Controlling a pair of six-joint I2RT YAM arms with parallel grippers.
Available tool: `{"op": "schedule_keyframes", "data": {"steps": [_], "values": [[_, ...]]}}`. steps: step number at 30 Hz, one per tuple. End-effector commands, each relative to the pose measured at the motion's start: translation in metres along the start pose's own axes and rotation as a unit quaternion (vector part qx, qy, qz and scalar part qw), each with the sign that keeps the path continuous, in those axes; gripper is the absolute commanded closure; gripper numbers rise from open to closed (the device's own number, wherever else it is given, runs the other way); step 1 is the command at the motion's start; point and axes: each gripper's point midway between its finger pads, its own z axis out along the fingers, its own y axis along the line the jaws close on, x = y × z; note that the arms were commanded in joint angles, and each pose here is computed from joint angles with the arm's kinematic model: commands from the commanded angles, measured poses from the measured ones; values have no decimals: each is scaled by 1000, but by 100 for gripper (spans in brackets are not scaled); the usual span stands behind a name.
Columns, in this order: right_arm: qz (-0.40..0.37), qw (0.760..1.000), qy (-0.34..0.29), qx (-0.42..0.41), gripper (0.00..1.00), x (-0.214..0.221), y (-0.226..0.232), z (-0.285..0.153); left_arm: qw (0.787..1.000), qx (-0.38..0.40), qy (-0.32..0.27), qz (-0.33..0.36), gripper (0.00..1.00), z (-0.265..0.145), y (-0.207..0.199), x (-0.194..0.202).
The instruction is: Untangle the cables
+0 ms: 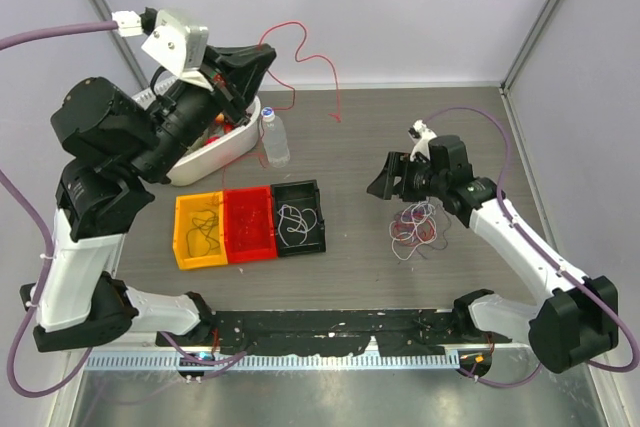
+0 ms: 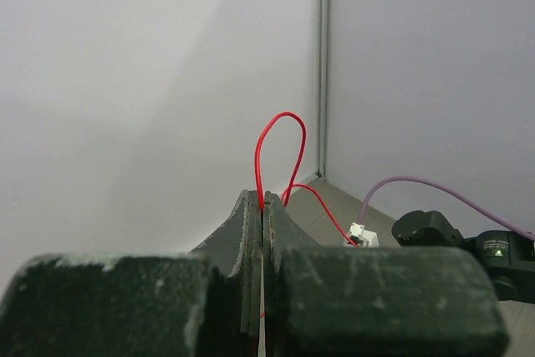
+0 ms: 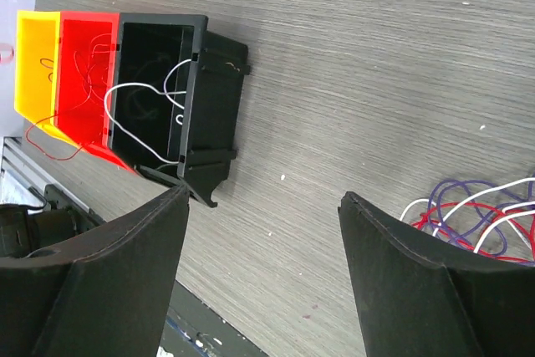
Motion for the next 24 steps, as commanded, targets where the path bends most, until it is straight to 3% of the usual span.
{"op": "schedule_keyframes", "data": {"steps": [1, 8, 12, 14, 16, 21, 24], "values": [[-3, 1000, 9, 24, 23, -2, -7, 4, 998, -52, -17, 3, 100, -23, 24, -18], [14, 997, 61, 52, 23, 40, -32, 11, 984, -164, 42, 60, 100, -55, 71, -4], [13, 994, 83, 63, 23, 54, -41, 11, 953, -239, 130, 134, 100, -73, 101, 23], [8, 994, 87, 69, 24, 56, -43, 9, 944, -257, 146, 150, 100, -79, 108, 27], [2, 993, 89, 75, 24, 57, -45, 7, 943, -269, 134, 146, 100, -86, 113, 21], [0, 994, 76, 74, 24, 57, -44, 3, 959, -264, 43, 94, 100, -89, 110, -13], [-2, 995, 69, 79, 24, 53, -44, -1, 959, -264, 37, 96, 100, -87, 111, -18]]}}
